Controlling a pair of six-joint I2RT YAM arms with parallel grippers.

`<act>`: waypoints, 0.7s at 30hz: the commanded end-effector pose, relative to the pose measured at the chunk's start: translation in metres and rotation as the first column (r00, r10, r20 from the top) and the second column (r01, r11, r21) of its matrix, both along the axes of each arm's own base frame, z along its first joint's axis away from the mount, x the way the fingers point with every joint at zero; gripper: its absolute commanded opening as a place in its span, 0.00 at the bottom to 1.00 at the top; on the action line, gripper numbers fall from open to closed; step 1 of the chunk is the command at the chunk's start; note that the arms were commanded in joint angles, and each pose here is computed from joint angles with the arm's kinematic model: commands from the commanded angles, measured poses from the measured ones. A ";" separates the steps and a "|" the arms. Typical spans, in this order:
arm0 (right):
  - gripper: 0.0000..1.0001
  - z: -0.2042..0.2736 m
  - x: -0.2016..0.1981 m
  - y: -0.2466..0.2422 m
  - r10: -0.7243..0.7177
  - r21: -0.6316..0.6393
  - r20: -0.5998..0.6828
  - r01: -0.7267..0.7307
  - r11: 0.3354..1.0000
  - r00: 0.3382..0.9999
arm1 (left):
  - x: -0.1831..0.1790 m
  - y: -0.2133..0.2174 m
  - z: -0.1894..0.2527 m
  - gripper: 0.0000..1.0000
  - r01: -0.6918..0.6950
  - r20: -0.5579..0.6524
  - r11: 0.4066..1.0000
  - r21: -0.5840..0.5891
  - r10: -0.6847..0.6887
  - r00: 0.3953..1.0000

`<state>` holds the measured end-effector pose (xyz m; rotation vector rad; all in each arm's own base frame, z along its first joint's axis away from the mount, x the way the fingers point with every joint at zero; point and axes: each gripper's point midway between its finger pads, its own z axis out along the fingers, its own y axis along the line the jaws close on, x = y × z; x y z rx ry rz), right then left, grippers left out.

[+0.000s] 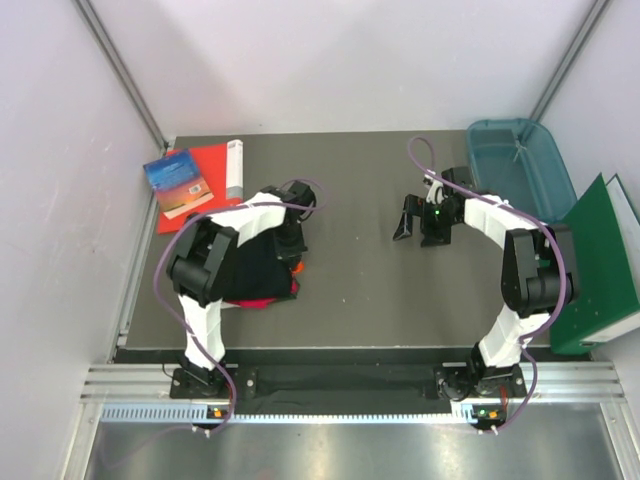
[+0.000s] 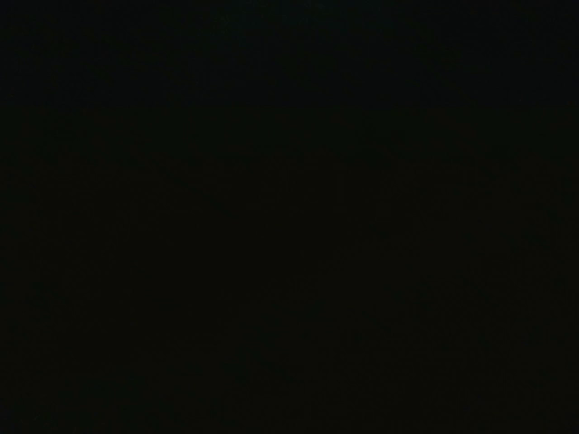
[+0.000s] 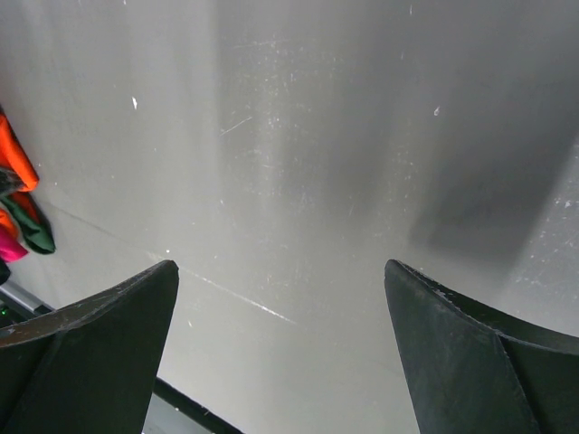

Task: Fold and stack the t-shirts
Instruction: Put the neatly folded tshirt into the corner of the board with the left arm

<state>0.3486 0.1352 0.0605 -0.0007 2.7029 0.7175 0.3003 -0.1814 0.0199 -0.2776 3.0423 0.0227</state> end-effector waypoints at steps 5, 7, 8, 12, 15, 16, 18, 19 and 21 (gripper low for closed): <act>0.96 0.017 0.014 0.005 0.022 0.010 0.068 -0.022 1.000 0.997 | -0.022 0.103 0.001 0.00 -0.197 -0.016 0.970 0.146 0.201 0.979; 0.96 0.016 0.014 0.006 0.022 0.013 0.065 -0.023 1.000 0.998 | -0.029 0.128 0.004 0.00 -0.227 -0.016 0.959 0.170 0.233 0.972; 0.96 0.015 0.014 0.007 0.025 0.013 0.061 -0.026 1.000 0.998 | -0.033 0.142 0.006 0.00 -0.241 -0.016 0.953 0.181 0.248 0.969; 0.96 0.014 0.014 0.007 0.026 0.014 0.059 -0.027 1.000 0.998 | -0.045 0.176 0.012 0.00 -0.264 -0.021 0.936 0.231 0.276 0.961; 0.96 0.013 0.014 0.007 0.023 0.016 0.055 -0.023 1.000 0.998 | -0.054 0.196 0.018 0.00 -0.281 -0.033 0.925 0.257 0.299 0.954; 0.96 0.013 0.014 0.007 0.025 0.016 0.055 -0.026 1.000 0.998 | -0.057 0.199 0.019 0.00 -0.288 -0.038 0.922 0.260 0.308 0.951; 0.96 0.014 0.014 0.008 0.025 0.019 0.053 -0.026 0.999 0.998 | -0.066 0.205 0.023 0.00 -0.296 -0.054 0.917 0.268 0.321 0.945; 0.96 0.014 0.015 0.008 0.026 0.017 0.055 -0.027 0.999 0.998 | -0.069 0.207 0.024 0.00 -0.301 -0.058 0.913 0.276 0.328 0.943; 0.96 0.014 0.016 0.007 0.025 0.016 0.054 -0.026 1.000 0.998 | -0.081 0.213 0.028 0.00 -0.316 -0.079 0.899 0.302 0.354 0.932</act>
